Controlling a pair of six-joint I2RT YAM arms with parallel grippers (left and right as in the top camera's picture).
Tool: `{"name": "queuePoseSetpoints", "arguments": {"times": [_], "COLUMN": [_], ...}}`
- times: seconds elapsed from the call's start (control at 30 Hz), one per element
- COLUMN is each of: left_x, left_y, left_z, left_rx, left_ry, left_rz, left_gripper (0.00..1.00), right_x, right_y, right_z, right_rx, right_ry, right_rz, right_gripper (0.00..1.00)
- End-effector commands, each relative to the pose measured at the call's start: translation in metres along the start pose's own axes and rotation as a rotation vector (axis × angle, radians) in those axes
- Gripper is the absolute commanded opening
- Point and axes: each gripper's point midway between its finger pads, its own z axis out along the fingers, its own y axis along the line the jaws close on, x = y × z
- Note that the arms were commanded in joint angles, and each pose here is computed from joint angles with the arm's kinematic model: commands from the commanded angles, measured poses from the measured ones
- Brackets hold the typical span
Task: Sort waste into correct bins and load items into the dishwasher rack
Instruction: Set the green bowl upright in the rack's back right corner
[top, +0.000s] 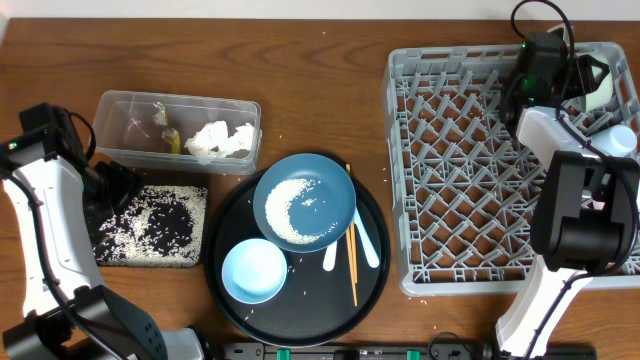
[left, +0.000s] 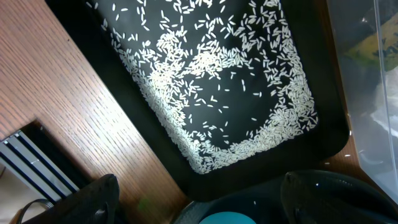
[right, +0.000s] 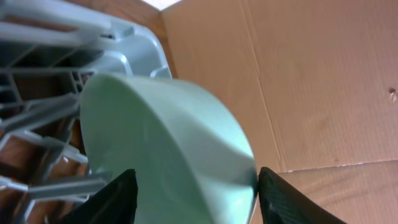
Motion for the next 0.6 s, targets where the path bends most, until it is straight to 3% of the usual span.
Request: {"name": "queuePoseSetpoints", "arguments": {"times": [0.0, 0.37, 0.57], "left_x": [0.000, 0.000, 0.000], "left_y": [0.001, 0.001, 0.001], "left_z": [-0.005, -0.005, -0.005], "left_rx": [0.003, 0.003, 0.002], "left_ry": [-0.014, -0.013, -0.012], "left_rz": [0.005, 0.005, 0.005], "left_gripper": [0.84, 0.84, 0.84], "right_x": [0.008, 0.024, 0.034], "right_y": [0.003, -0.002, -0.019], "right_z": [-0.005, -0.005, 0.009], "right_rx": [0.000, -0.117, -0.089], "right_ry": [0.030, 0.072, 0.099], "right_rz": [0.049, 0.177, 0.206], "right_gripper": [0.59, 0.62, 0.47]}}
